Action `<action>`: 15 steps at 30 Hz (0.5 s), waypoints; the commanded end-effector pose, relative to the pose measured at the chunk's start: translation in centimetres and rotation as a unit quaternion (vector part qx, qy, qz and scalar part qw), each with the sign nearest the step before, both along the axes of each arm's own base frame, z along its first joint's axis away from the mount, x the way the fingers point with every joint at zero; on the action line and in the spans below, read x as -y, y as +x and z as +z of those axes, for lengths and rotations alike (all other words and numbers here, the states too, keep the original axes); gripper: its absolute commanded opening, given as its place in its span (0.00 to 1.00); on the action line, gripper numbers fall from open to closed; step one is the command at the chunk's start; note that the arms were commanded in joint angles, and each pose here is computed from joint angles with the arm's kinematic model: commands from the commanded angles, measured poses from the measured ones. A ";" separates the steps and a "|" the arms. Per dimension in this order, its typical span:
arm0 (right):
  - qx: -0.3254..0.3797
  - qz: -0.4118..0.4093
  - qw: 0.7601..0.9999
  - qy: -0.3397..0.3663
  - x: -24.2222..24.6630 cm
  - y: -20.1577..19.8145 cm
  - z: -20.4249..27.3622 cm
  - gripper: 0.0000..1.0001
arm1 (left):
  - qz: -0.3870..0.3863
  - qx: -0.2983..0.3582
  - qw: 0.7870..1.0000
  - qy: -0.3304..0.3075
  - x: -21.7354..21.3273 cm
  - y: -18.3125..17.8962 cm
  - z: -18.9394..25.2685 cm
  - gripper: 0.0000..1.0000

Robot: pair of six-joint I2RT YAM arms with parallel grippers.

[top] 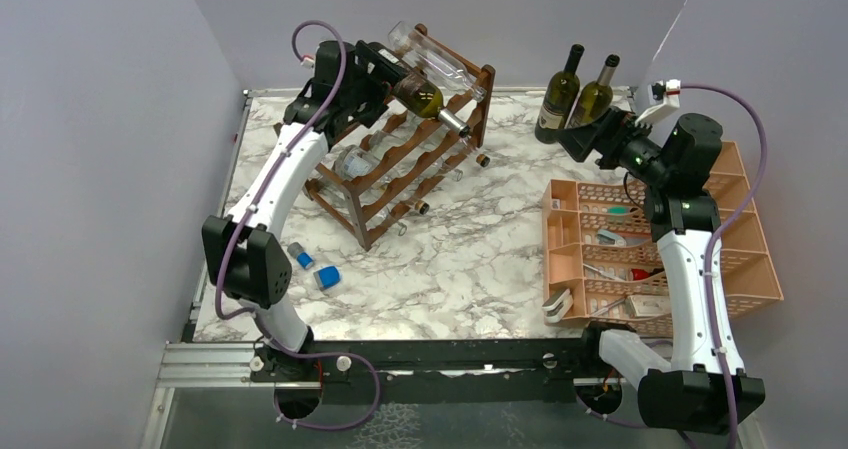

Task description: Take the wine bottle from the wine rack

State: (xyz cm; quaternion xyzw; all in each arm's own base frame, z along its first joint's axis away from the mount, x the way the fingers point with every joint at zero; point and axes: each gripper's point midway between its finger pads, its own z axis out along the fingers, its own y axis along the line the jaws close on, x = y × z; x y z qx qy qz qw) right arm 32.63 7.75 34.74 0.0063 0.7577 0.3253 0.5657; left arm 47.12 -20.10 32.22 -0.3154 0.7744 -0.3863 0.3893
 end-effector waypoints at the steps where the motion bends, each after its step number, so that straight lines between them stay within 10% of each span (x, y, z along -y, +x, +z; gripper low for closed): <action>1: 0.005 0.018 1.000 0.002 -0.6 -0.4 0.3 1.00 | 0.000 -0.005 0.999 -0.033 1.8 1.5 0.5 0.99; 15: -0.001 0.005 1.000 -0.008 -0.2 -0.1 -0.1 1.00 | 0.028 -0.034 0.998 -0.054 3.8 4.4 -1.9 0.94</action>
